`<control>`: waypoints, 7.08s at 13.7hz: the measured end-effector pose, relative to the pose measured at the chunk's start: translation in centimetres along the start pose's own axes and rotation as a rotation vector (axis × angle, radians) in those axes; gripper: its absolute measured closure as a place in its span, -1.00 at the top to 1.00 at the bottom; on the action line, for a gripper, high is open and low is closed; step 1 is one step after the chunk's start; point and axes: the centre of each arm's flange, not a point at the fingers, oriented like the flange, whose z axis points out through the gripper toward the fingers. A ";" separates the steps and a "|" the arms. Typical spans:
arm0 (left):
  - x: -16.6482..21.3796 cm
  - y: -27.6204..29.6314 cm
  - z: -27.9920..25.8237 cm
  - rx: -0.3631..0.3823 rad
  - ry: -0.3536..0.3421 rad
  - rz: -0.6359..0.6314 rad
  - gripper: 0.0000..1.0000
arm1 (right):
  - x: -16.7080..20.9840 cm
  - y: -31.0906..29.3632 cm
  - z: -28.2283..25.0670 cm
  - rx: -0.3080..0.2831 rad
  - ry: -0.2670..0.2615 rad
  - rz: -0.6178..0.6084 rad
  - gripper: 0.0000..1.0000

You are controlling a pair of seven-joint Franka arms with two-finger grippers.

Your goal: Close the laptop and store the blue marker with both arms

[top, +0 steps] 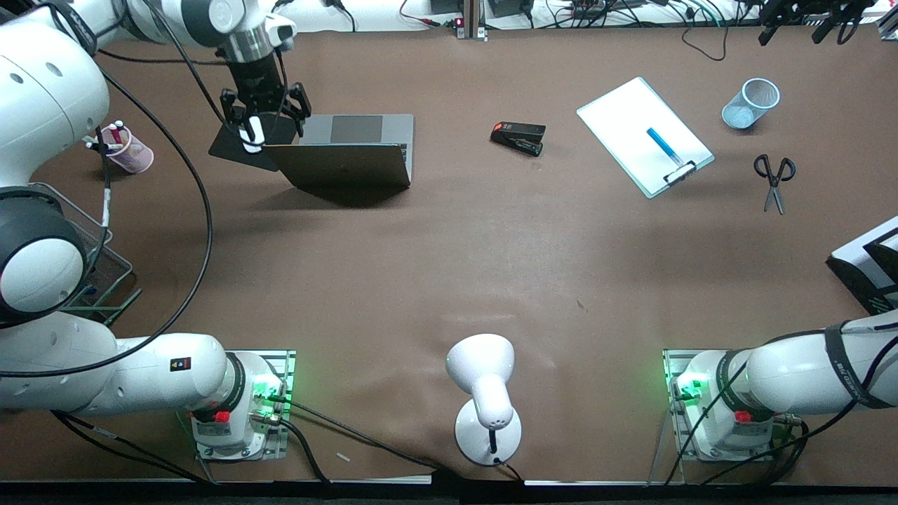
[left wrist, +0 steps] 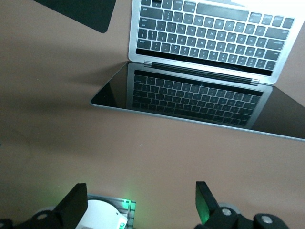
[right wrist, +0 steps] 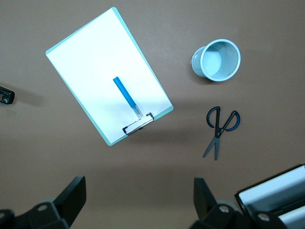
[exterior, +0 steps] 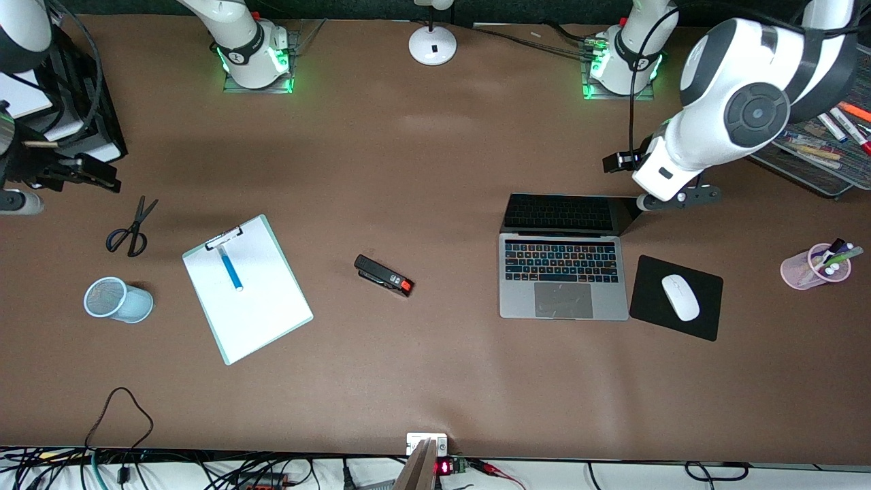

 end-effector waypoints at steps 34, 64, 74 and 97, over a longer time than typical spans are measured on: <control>2.2 4.0 6.2 -0.136 0.192 0.032 1.00 | 10.4 -6.0 24.3 0.031 -0.063 -0.335 1.00; 15.8 8.7 10.3 -0.183 0.304 0.144 1.00 | 10.8 -8.8 34.8 -0.001 -0.043 -0.477 0.06; 18.0 9.4 15.2 -0.209 0.313 0.156 1.00 | 10.8 -8.8 35.3 0.029 -0.039 -0.450 -0.37; 13.9 4.5 2.0 -0.056 0.320 0.116 1.00 | 14.2 -7.3 21.6 0.046 0.037 -0.429 -0.64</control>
